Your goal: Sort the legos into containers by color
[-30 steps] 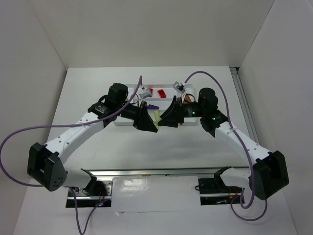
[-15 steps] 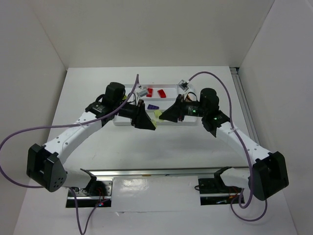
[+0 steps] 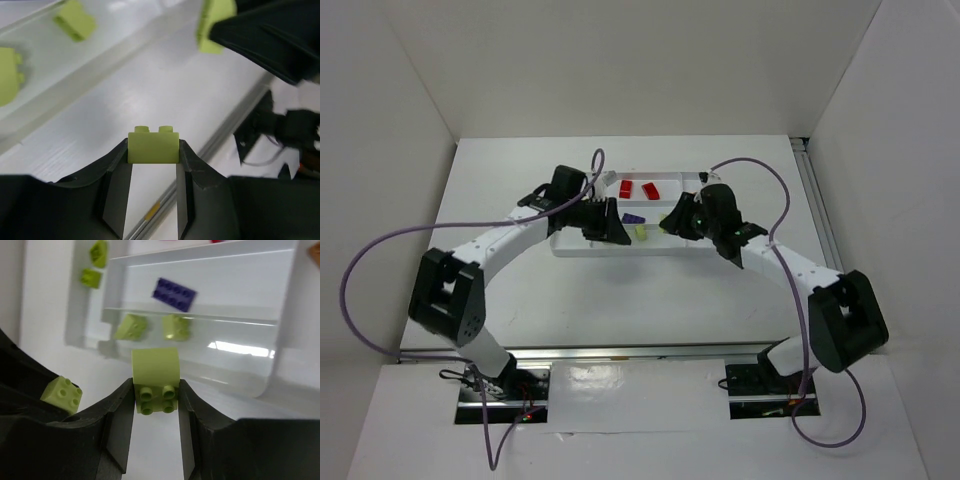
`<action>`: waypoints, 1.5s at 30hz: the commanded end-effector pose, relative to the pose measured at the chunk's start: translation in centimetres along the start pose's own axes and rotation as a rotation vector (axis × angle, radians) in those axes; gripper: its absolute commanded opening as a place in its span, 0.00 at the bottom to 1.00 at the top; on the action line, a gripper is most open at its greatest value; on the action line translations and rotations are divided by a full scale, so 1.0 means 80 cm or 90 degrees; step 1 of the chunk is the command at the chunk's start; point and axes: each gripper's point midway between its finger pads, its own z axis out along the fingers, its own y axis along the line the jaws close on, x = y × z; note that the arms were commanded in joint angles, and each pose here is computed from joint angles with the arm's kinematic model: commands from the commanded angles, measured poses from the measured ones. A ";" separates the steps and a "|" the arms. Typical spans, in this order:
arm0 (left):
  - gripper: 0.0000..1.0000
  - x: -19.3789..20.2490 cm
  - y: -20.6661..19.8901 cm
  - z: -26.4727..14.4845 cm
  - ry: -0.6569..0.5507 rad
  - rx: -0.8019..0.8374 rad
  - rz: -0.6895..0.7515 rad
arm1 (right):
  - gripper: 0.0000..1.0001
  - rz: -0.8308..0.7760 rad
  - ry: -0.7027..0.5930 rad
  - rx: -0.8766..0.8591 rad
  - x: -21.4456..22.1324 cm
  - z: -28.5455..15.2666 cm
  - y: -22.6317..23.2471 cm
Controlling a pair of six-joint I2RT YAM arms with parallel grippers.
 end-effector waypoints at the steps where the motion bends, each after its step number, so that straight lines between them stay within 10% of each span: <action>1: 0.00 -0.028 0.036 0.024 -0.028 -0.138 -0.051 | 0.14 -0.019 -0.054 0.139 -0.028 0.018 -0.041; 14: 0.07 -0.035 0.101 0.068 -0.004 -0.299 -0.084 | 0.29 -0.050 -0.011 0.164 -0.008 0.058 -0.060; 26: 0.87 -0.026 0.100 0.074 0.007 -0.320 -0.058 | 0.80 -0.070 -0.012 0.156 -0.022 0.056 -0.048; 31: 0.91 -0.044 0.069 0.058 -0.015 -0.309 -0.038 | 0.99 -0.067 -0.046 0.188 -0.043 0.030 -0.047; 45: 0.95 -0.115 -0.008 -0.145 -0.298 -0.399 0.041 | 1.00 0.014 -0.177 0.652 -0.071 -0.112 -0.177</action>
